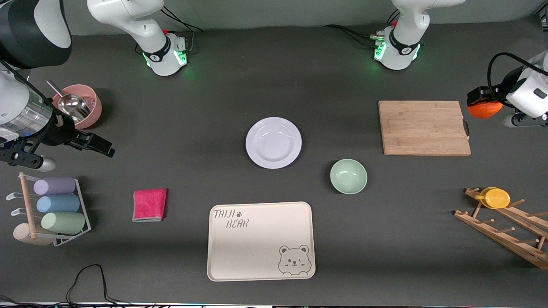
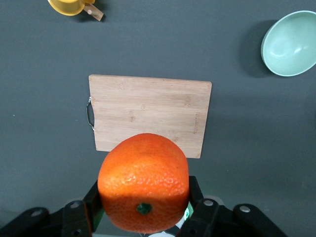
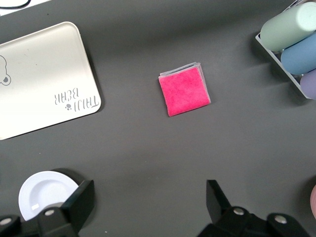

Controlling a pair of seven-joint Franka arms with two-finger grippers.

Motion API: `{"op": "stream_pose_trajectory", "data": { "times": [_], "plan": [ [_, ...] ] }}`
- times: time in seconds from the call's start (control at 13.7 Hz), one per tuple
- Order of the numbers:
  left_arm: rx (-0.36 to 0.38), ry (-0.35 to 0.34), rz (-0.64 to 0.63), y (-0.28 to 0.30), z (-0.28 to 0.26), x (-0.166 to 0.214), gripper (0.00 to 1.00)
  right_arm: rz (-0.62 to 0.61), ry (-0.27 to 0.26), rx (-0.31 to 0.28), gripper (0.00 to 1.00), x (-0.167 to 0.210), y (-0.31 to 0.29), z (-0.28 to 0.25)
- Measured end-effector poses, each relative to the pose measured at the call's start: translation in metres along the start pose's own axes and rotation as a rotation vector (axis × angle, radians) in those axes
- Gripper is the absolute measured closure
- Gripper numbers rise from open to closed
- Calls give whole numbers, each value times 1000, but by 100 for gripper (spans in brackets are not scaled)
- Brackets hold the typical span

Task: Place orange and plate with both arms
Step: 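Lift the orange with the left gripper and carry it toward the plate, then lower the orange onto the white plate and open the left gripper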

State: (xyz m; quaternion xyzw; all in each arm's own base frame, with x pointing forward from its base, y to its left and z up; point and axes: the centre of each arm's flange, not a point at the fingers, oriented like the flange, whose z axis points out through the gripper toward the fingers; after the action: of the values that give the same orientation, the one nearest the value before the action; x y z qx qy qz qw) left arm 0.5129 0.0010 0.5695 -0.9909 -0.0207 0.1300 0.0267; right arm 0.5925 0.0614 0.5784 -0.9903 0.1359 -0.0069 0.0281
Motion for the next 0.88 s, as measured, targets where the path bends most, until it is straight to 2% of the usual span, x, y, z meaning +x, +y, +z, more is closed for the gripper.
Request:
{"op": "stream_pose_trajectory", "data": {
  "times": [0.22,0.51,0.88],
  "plan": [
    [-1,-16,3,59,6,6,31,19,-30,20,0,1,3,8],
    [-40,-13,-89,195,4,-6,31,58,-69,47,0,6,16,21],
    [-125,11,-199,322,23,12,31,178,-181,174,0,18,58,35]
  ]
}}
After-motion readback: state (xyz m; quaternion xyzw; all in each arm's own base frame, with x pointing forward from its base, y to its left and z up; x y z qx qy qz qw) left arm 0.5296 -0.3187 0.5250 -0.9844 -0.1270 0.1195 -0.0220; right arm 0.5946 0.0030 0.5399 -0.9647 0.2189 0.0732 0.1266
